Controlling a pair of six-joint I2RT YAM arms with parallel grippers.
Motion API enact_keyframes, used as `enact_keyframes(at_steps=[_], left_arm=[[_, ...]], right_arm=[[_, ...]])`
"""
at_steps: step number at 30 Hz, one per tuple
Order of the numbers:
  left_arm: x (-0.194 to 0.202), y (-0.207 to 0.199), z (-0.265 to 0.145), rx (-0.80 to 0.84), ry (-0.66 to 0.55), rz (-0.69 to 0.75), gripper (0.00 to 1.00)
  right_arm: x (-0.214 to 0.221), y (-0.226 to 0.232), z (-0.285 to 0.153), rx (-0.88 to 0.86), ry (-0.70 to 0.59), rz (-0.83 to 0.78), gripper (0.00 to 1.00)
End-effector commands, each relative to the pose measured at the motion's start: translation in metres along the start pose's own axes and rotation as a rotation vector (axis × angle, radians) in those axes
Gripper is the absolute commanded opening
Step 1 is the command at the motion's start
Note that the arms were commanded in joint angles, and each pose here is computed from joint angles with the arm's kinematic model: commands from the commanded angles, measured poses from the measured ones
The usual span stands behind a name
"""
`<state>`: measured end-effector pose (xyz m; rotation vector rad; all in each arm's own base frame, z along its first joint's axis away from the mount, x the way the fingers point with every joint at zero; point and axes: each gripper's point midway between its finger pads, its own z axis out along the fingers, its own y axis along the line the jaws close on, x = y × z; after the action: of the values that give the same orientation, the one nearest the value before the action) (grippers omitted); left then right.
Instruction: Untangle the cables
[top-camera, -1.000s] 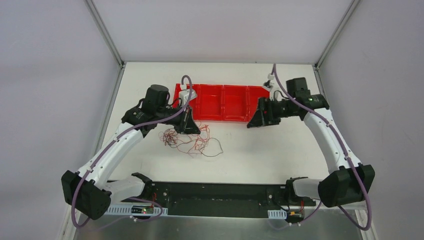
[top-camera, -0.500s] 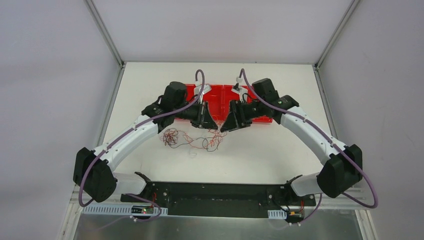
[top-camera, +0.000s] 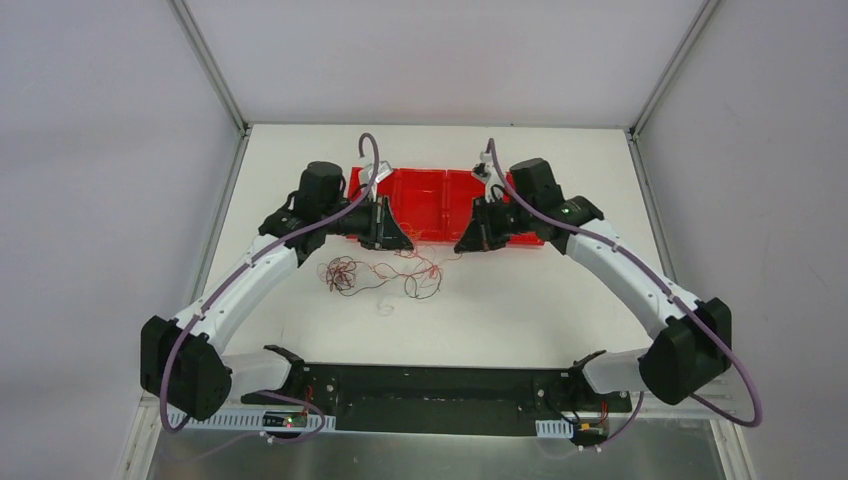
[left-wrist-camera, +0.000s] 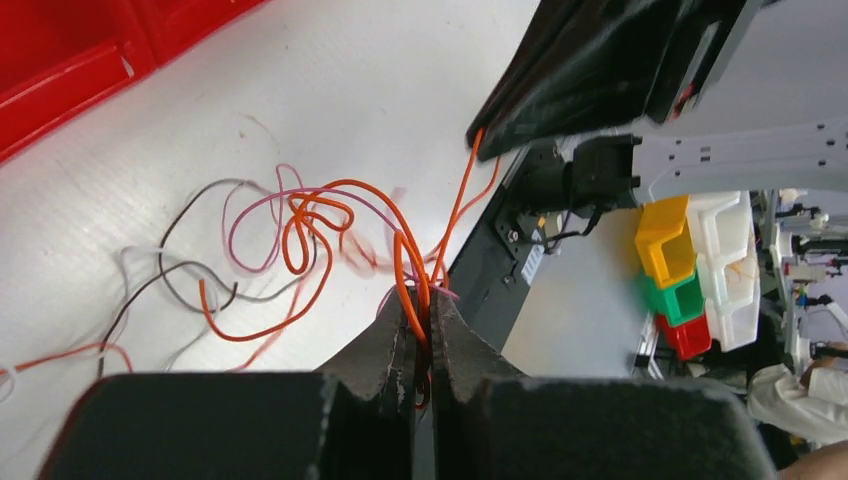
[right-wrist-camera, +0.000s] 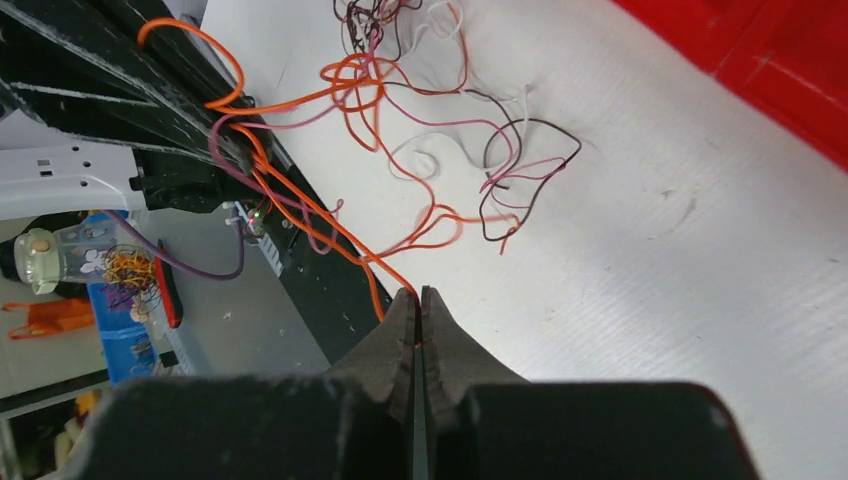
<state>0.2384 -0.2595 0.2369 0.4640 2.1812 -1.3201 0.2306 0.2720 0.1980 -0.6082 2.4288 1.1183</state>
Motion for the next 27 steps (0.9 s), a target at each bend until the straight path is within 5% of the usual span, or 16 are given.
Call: enact_keyframes(at_steps=[1, 11, 14, 17, 19, 23, 27], left_arm=[[0.023, -0.001, -0.047, 0.002, 0.041, 0.109, 0.00], [0.077, 0.023, -0.073, -0.094, 0.190, 0.267, 0.03], [0.078, 0.015, -0.072, -0.053, 0.191, 0.230, 0.00], [0.065, -0.004, -0.064, 0.042, 0.162, 0.125, 0.00], [0.050, -0.014, -0.057, 0.091, 0.127, 0.083, 0.00], [0.027, -0.026, -0.039, 0.145, 0.067, 0.009, 0.02], [0.010, -0.034, -0.019, 0.195, 0.027, -0.069, 0.02]], right_arm=[[0.020, -0.078, -0.048, 0.336, -0.028, 0.060, 0.00], [0.031, -0.091, -0.077, 0.364, -0.056, 0.074, 0.00], [0.036, -0.059, -0.073, 0.179, -0.029, 0.062, 0.00], [0.032, -0.023, -0.067, -0.004, -0.034, 0.071, 0.54], [0.026, -0.008, -0.061, -0.067, -0.035, 0.042, 0.73], [0.015, 0.022, -0.044, -0.173, 0.015, -0.011, 0.86], [0.006, 0.056, -0.025, -0.258, 0.054, -0.094, 0.89]])
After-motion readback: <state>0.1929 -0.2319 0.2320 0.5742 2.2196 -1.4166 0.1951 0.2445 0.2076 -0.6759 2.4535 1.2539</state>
